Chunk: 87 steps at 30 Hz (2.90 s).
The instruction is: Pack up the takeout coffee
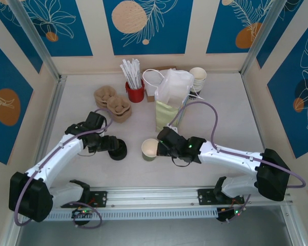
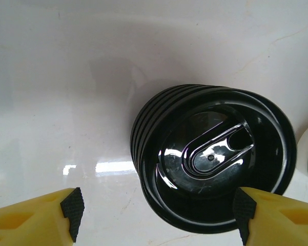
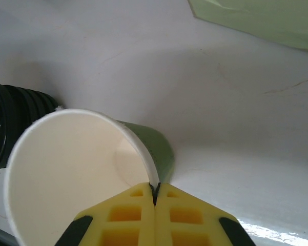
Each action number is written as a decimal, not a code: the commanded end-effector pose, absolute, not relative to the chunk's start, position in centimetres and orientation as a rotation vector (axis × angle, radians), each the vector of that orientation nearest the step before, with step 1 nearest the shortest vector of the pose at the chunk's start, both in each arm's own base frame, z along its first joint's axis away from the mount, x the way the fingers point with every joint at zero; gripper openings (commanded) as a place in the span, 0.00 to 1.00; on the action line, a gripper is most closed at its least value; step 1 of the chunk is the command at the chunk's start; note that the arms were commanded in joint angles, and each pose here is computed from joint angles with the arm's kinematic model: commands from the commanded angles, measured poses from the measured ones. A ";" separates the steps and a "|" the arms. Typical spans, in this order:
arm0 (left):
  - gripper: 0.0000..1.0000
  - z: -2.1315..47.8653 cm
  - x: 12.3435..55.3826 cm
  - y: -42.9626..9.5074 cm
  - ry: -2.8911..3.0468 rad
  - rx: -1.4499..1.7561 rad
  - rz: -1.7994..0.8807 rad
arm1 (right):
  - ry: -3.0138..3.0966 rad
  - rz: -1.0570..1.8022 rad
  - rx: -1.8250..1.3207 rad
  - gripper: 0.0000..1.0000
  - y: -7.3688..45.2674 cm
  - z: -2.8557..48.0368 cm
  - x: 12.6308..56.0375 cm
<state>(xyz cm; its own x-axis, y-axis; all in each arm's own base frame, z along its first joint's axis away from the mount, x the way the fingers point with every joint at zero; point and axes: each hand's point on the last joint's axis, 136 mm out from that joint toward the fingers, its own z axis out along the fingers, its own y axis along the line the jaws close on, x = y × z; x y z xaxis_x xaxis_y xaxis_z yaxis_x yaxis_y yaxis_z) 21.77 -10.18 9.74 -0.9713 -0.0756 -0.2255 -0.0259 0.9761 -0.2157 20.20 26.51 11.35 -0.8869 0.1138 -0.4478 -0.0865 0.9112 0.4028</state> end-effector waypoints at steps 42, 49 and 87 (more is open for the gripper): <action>0.53 8.5 24.0 -12.3 2.925 0.130 -0.192 | 2.476 0.656 -0.028 0.37 26.7 21.7 20.5; 0.50 8.2 24.0 -12.8 2.927 0.143 -0.181 | 2.458 0.656 -0.005 0.37 25.7 22.3 20.4; 0.17 14.2 23.6 -12.2 2.805 0.123 -0.175 | 2.479 0.917 -0.034 0.36 30.6 24.2 20.2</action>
